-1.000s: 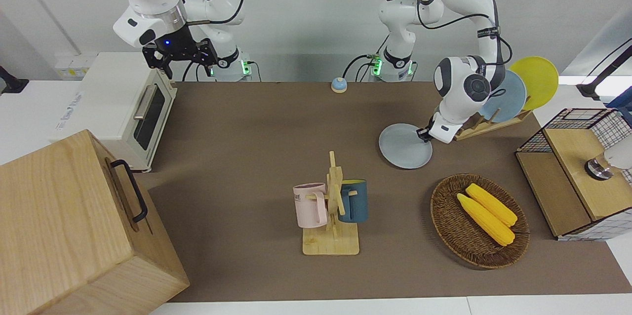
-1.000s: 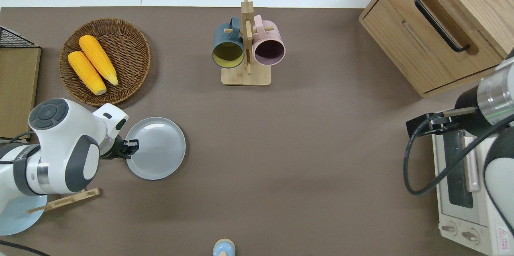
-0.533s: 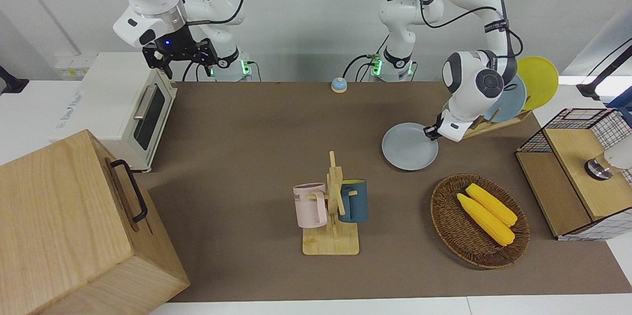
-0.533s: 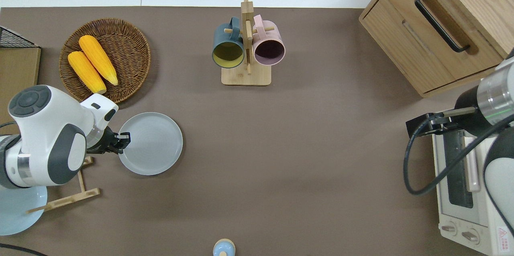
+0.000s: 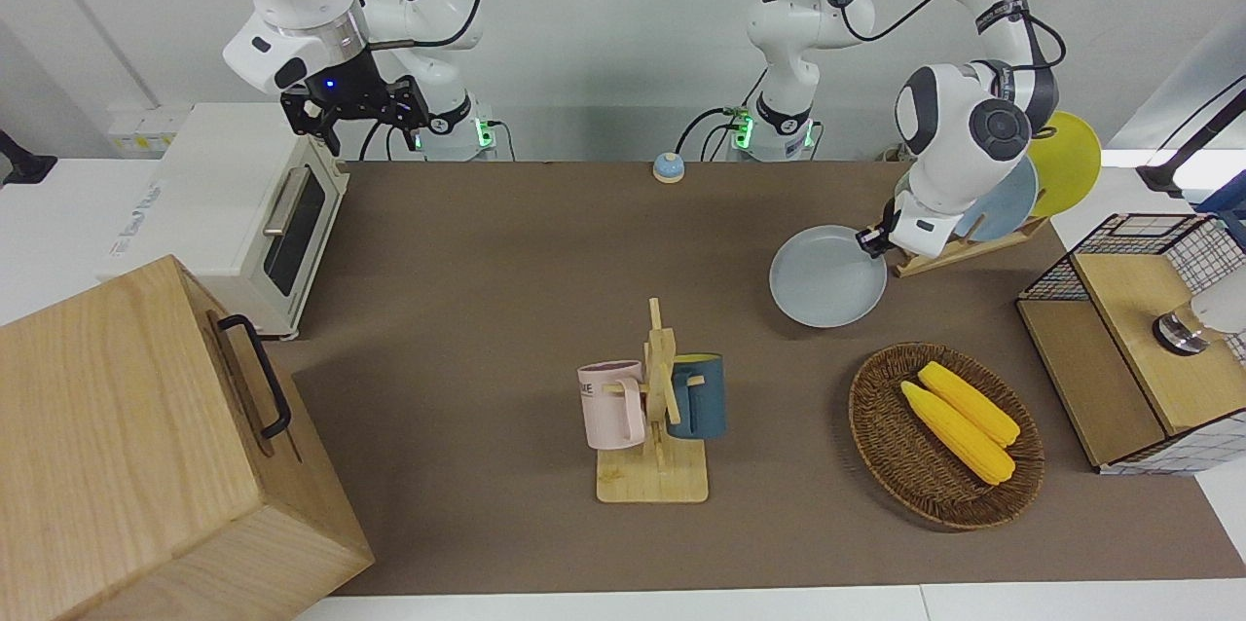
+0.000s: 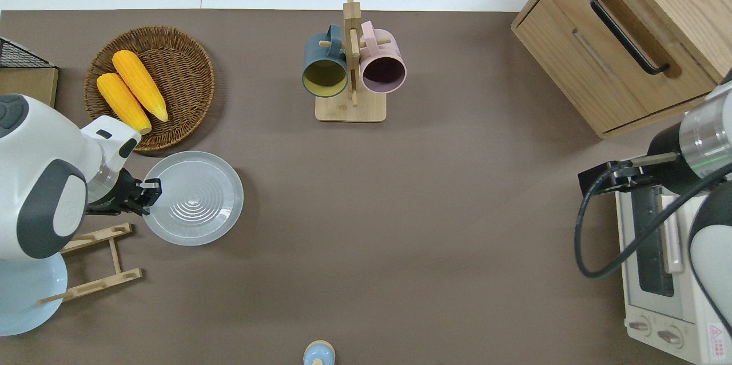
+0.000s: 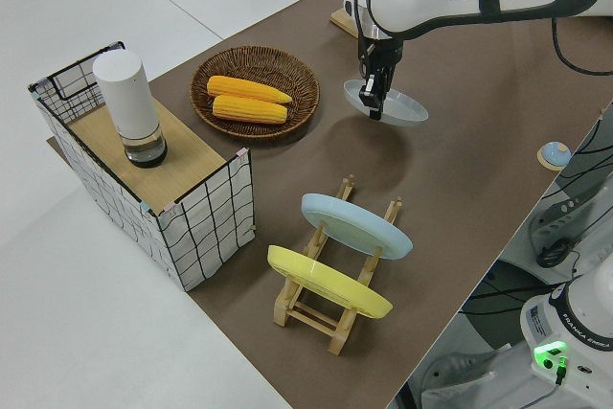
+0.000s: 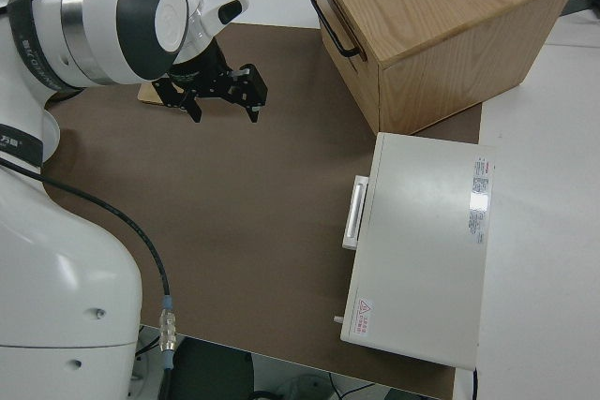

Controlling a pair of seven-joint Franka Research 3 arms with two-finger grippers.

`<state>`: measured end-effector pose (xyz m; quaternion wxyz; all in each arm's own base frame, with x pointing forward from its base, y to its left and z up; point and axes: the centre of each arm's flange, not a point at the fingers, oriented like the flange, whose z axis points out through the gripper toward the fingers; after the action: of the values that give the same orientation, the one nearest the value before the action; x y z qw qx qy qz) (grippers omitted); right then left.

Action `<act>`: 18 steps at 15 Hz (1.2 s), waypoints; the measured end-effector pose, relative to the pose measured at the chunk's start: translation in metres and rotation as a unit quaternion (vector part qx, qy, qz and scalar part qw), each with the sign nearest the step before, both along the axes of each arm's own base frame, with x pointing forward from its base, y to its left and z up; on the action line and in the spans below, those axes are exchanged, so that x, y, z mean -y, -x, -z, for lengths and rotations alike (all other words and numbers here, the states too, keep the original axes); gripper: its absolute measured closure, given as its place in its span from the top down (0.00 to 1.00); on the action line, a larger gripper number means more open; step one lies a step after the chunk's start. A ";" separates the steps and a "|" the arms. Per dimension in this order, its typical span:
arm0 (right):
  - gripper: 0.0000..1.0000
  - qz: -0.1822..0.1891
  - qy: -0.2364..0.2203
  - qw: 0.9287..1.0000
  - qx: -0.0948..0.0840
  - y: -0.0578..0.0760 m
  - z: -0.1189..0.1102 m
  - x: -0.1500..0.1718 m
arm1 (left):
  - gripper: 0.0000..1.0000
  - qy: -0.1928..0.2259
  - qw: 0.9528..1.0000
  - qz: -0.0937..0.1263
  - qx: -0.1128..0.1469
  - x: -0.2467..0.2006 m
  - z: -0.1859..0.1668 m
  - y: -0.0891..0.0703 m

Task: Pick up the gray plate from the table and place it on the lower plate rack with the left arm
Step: 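Lift the gray plate with the left gripper and carry it toward the wooden rack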

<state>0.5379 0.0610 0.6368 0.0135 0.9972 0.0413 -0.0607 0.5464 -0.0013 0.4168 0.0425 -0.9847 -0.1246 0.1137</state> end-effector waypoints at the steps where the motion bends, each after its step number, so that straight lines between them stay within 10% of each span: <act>1: 0.99 0.000 0.000 1.000 0.000 0.000 0.000 0.000 | 0.04 -0.012 1.000 0.003 -0.005 -0.002 -0.009 0.000; 7: 0.99 0.000 0.000 1.000 0.000 0.000 0.000 0.000 | 0.04 -0.158 0.985 0.043 -0.058 -0.009 -0.049 0.019; 18: 0.99 0.000 0.000 1.000 0.000 0.000 0.000 0.000 | 0.04 -0.338 0.924 0.062 -0.168 -0.022 -0.066 0.047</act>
<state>0.5379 0.0610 0.6368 0.0135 0.9972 0.0413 -0.0607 0.4991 0.0203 0.4829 0.4002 -0.8841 -0.0858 0.2255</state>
